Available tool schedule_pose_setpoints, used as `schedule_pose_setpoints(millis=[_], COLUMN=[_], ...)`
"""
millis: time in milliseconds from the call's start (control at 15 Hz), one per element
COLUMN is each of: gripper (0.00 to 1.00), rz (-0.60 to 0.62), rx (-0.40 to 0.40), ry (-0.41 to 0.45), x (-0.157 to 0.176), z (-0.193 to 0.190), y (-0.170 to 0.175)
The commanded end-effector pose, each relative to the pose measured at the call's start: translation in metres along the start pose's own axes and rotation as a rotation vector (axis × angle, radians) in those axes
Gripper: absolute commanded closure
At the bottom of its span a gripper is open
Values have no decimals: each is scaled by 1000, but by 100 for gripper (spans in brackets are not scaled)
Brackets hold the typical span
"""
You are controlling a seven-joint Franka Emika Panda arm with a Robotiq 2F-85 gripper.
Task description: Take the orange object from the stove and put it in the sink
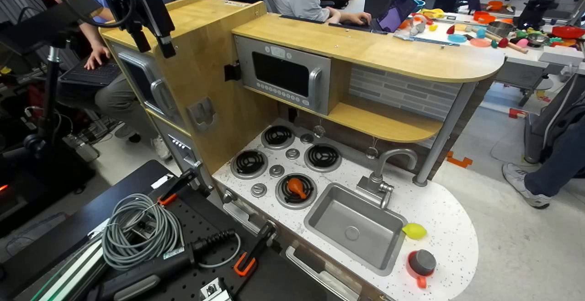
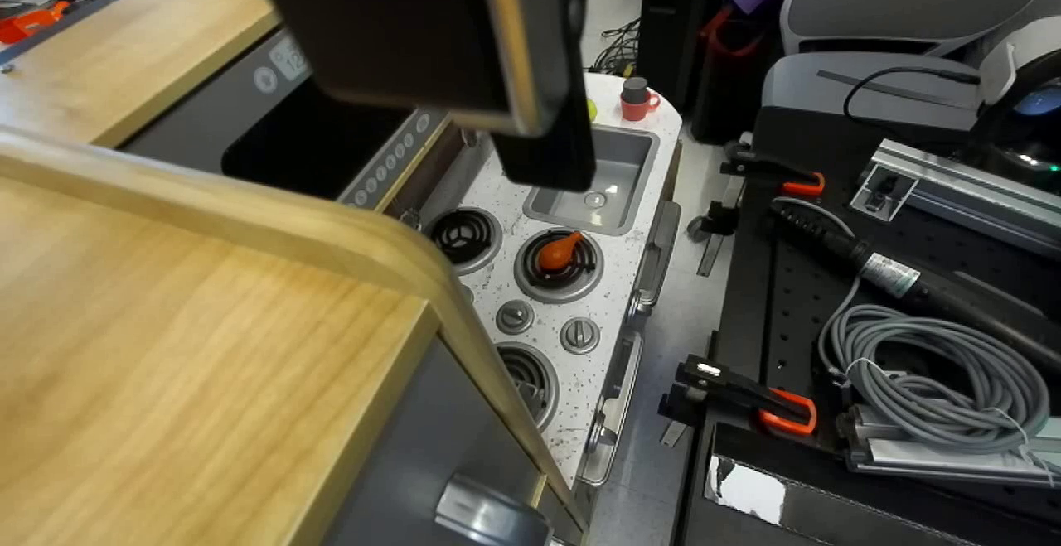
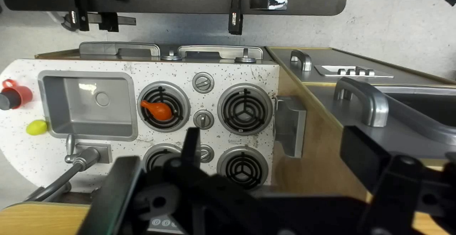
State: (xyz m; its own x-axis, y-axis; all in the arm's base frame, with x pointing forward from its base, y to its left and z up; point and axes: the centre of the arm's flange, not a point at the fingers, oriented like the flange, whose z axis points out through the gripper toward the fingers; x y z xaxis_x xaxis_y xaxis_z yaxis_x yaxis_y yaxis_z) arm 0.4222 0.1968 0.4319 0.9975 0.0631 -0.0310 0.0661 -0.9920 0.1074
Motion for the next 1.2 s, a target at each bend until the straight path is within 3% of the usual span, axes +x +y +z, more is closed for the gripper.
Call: schedule_pose_setpoints(millis=[0,400,733,1133], gripper=[0,0,0,0], rz=[0,-56,-108,-130], rx=[0,-3,33,56], ry=[0,13,85,131], x=[0,6,24,34], z=[0,7,34,99], y=[0,22,91,173])
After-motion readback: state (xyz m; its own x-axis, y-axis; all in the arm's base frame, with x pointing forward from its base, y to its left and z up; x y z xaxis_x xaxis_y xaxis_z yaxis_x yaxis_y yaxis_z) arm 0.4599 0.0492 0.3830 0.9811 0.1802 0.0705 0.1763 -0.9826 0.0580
